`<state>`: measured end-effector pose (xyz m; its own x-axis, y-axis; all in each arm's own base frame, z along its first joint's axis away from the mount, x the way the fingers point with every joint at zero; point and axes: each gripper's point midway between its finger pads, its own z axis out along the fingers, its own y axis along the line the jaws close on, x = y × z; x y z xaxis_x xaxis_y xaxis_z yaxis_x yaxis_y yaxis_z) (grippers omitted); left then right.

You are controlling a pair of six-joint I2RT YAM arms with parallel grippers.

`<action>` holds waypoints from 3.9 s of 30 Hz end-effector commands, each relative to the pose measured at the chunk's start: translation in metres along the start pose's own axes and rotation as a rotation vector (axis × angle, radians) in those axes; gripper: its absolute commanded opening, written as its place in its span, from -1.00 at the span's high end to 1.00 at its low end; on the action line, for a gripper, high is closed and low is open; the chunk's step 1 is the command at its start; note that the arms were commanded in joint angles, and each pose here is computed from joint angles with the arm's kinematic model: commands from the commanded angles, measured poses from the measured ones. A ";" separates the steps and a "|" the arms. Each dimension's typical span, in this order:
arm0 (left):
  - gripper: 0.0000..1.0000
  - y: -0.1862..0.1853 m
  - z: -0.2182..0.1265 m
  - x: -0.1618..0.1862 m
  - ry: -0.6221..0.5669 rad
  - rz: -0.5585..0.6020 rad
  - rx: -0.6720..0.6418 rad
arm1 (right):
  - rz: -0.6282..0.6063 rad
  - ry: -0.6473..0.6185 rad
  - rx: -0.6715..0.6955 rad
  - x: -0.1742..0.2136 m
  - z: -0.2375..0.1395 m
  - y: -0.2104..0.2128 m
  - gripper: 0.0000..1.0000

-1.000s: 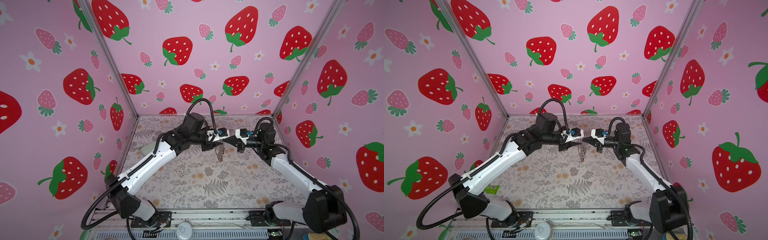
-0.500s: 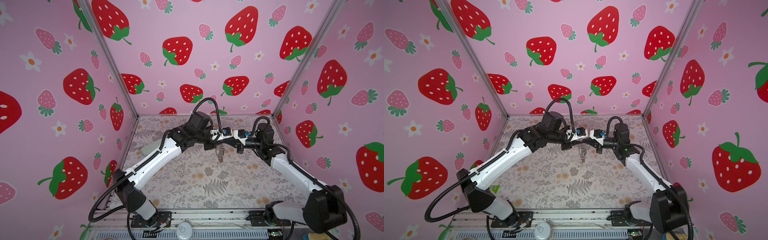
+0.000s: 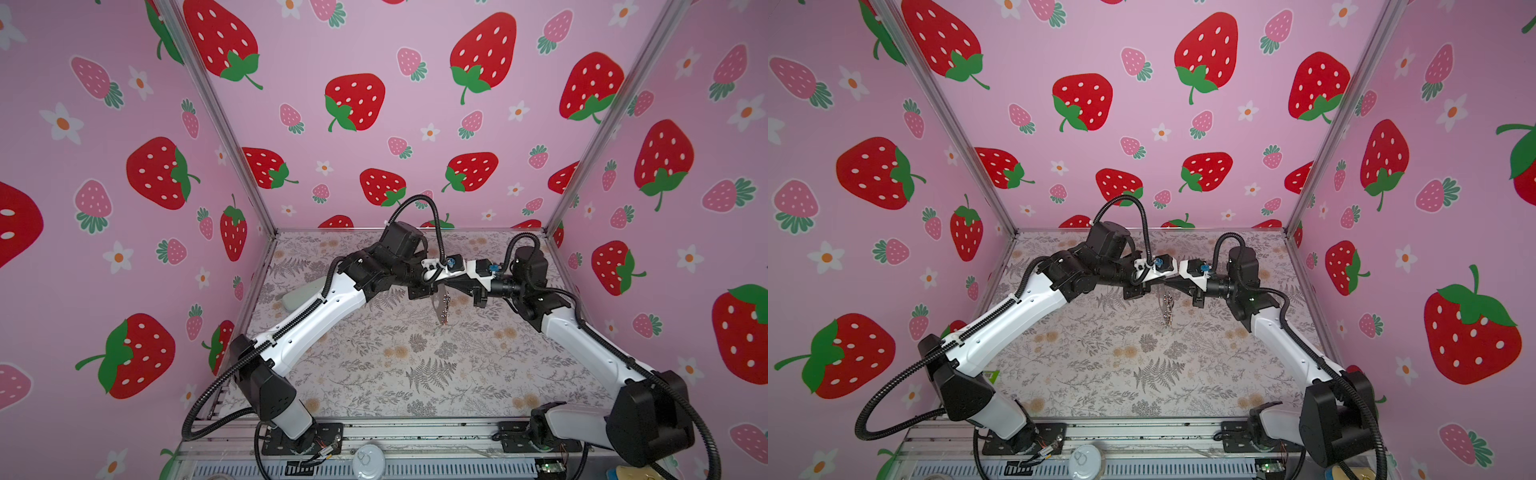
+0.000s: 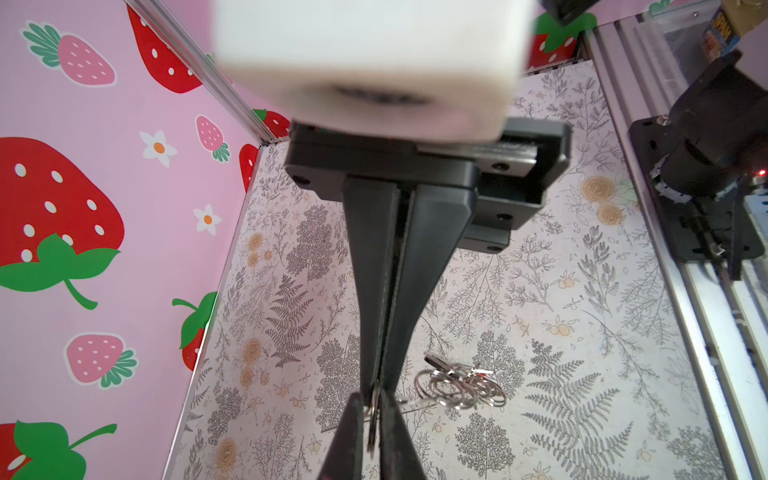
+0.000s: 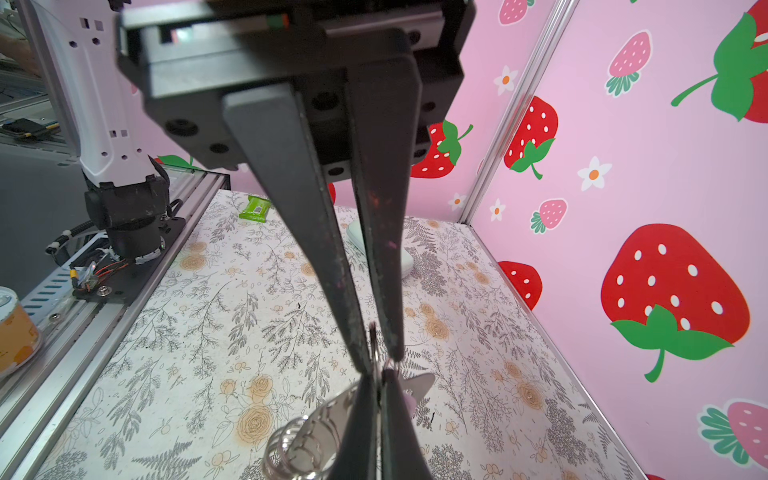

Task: Put the keys on the keyring

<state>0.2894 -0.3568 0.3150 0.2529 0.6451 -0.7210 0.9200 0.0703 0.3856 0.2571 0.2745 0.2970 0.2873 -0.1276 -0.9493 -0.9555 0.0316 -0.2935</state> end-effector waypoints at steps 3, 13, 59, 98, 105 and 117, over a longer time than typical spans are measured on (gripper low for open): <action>1.00 0.001 -0.004 -0.017 -0.051 0.029 0.016 | -0.098 -0.031 0.011 -0.021 -0.003 -0.002 0.81; 1.00 0.008 -0.024 -0.035 -0.206 -0.009 -0.036 | -0.109 -0.031 0.061 -0.011 -0.010 -0.003 0.54; 1.00 0.030 -0.053 -0.064 -0.555 -0.129 -0.159 | -0.188 -0.087 0.119 -0.032 -0.016 -0.008 0.86; 1.00 0.056 -0.040 -0.087 -0.861 -0.246 -0.457 | -0.291 -0.005 0.366 -0.039 -0.015 -0.043 0.78; 1.00 0.056 -0.054 -0.090 -0.938 -0.264 -0.397 | -0.253 -0.012 0.436 -0.033 -0.031 -0.050 0.30; 1.00 0.064 -0.067 -0.090 -1.043 -0.301 -0.187 | -0.269 -0.057 0.512 -0.052 -0.066 -0.052 0.11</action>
<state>0.3220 -0.3626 0.4065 0.2094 -0.2665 -0.9408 0.9235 0.3701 0.1007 0.2982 0.2176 0.3479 0.4872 -0.1874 -0.8530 -0.7110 0.4820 -0.5120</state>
